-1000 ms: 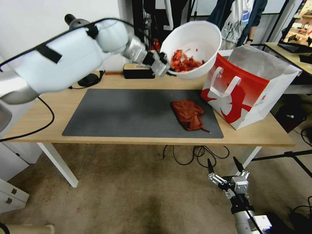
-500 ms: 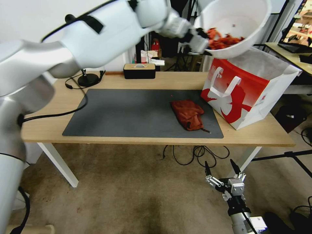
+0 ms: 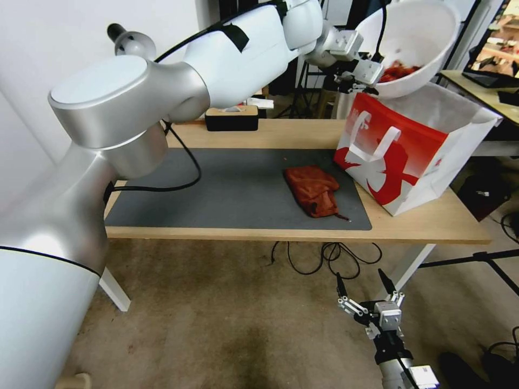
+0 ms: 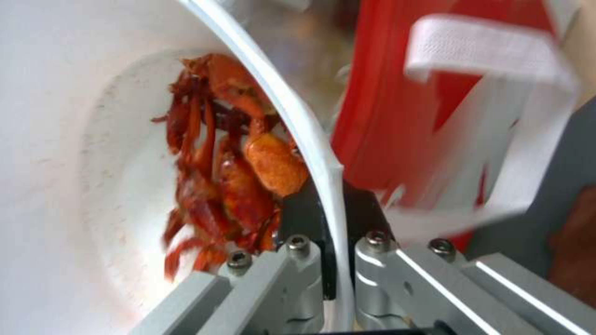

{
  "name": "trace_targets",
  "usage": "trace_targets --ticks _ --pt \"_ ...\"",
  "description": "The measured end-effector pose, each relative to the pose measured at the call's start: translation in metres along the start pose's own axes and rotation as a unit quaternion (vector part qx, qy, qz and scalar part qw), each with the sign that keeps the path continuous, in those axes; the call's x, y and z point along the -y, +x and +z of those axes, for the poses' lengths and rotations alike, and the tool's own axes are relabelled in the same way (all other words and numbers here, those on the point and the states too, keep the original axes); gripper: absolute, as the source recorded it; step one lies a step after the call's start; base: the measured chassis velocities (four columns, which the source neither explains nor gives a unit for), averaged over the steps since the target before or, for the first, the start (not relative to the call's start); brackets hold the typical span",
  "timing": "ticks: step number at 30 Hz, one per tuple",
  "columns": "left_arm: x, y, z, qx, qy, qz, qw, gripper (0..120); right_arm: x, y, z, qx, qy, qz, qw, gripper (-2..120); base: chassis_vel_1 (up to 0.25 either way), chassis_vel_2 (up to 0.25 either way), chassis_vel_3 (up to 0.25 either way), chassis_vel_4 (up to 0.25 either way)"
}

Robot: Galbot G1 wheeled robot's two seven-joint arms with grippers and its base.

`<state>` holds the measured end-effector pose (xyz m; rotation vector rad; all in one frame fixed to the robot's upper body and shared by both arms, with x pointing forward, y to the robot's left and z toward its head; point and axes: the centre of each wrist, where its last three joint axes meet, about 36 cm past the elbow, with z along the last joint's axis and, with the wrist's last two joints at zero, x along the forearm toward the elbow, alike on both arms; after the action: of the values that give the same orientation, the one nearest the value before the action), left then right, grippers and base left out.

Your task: Sweep shrimp from table into container with towel, then put container into takeout bag.

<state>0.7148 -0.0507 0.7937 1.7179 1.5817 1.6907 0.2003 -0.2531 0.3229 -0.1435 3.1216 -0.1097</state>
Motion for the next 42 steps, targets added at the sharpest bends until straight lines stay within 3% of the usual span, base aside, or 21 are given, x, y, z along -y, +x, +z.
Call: trace_targets --ticks 1,3,6,7,11,21,31,39,40,42 --pt "0.0 0.0 0.0 0.0 0.0 0.0 1.0 0 0.0 0.0 0.0 0.0 0.0 0.0 1.0 100 0.0 0.0 0.0 0.0" --pt "0.015 -0.019 -0.016 0.015 0.003 0.016 0.9997 0 0.003 -0.002 -0.001 0.003 0.003 -0.004 1.0 100 0.0 0.0 0.0 0.0" --pt "0.017 -0.022 -0.02 0.02 0.008 0.017 0.9996 0 0.003 -0.002 -0.001 0.003 0.004 -0.004 1.0 100 0.0 0.0 0.0 0.0" --pt "0.02 -0.027 -0.032 0.034 0.028 0.017 0.9989 0 0.005 -0.003 -0.002 0.004 0.005 -0.004 1.0 100 0.0 0.0 0.0 0.0" --pt "0.016 -0.026 -0.05 0.048 0.051 0.004 0.9976 0 0.003 0.0 0.0 0.001 0.002 -0.003 1.0 100 0.0 0.0 0.0 0.0" --pt "0.012 -0.022 -0.058 0.06 0.08 -0.021 0.9948 0 0.001 0.004 0.0 0.002 0.001 -0.003 1.0 100 0.0 0.0 0.0 0.0" --pt "0.028 -0.036 -0.073 0.066 0.083 0.0 0.9944 0 -0.004 0.012 0.001 0.0 0.001 0.007 1.0 100 0.0 0.0 0.0 0.0" --pt "0.03 -0.037 -0.076 0.032 0.07 0.031 0.9965 0 -0.004 0.015 0.001 0.002 0.004 0.012 1.0 100 0.0 0.0 0.0 0.0" --pt "0.029 -0.036 -0.075 0.01 0.081 0.041 0.9959 0 -0.002 0.013 0.001 0.004 0.005 0.01 1.0 100 0.0 0.0 0.0 0.0" --pt "0.027 -0.035 -0.074 0.0 0.085 0.046 0.9953 0 -0.001 0.012 0.003 0.004 0.006 0.008 1.0 100 0.0 0.0 0.0 0.0"
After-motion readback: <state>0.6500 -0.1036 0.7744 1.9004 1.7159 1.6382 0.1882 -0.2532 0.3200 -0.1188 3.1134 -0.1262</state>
